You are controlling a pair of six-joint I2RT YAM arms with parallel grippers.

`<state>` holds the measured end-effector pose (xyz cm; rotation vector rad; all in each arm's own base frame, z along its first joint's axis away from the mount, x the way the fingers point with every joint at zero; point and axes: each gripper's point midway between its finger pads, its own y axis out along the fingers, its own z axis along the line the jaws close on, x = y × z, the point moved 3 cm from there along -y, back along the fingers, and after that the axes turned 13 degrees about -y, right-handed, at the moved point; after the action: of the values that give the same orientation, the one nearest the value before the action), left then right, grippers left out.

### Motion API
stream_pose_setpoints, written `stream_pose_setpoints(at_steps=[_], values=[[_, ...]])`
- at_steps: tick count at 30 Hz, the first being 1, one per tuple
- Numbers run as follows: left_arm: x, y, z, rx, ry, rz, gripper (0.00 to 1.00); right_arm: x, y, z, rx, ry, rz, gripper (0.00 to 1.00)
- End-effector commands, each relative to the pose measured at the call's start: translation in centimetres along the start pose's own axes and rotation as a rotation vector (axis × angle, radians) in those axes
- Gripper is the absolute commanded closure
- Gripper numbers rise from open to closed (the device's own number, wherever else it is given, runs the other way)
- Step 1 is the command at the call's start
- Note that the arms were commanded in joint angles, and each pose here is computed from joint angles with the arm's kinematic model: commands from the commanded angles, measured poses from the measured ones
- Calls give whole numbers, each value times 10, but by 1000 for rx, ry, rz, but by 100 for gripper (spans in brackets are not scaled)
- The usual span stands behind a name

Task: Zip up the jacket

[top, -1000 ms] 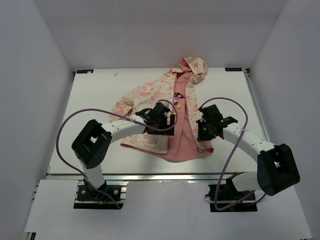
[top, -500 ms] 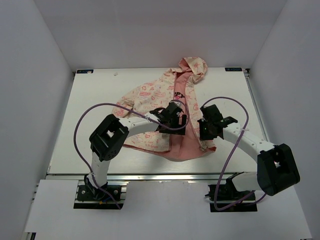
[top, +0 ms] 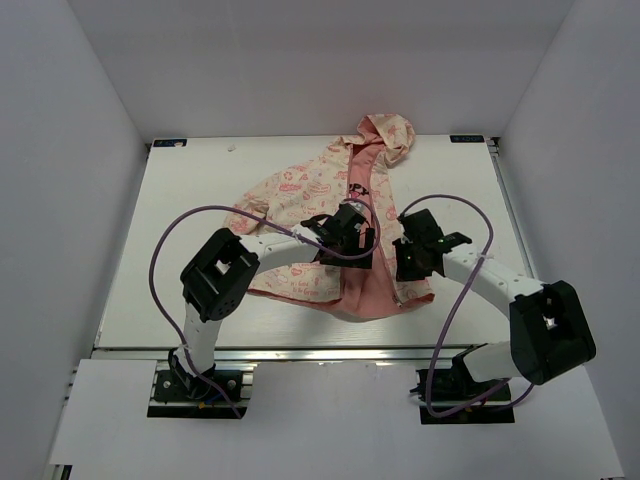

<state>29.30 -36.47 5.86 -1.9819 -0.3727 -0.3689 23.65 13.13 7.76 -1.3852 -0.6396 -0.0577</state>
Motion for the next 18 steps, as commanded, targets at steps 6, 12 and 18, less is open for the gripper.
stream_pose_setpoints(at_steps=[6,12,18], values=[[-11,13,11,30,0,47,2,7,9,1,6,-3,8,66],[-10,15,9,27,0,51,2,10,9,2,8,20,-14,93],[-8,23,10,48,3,49,2,23,-21,-5,-49,38,-72,100]])
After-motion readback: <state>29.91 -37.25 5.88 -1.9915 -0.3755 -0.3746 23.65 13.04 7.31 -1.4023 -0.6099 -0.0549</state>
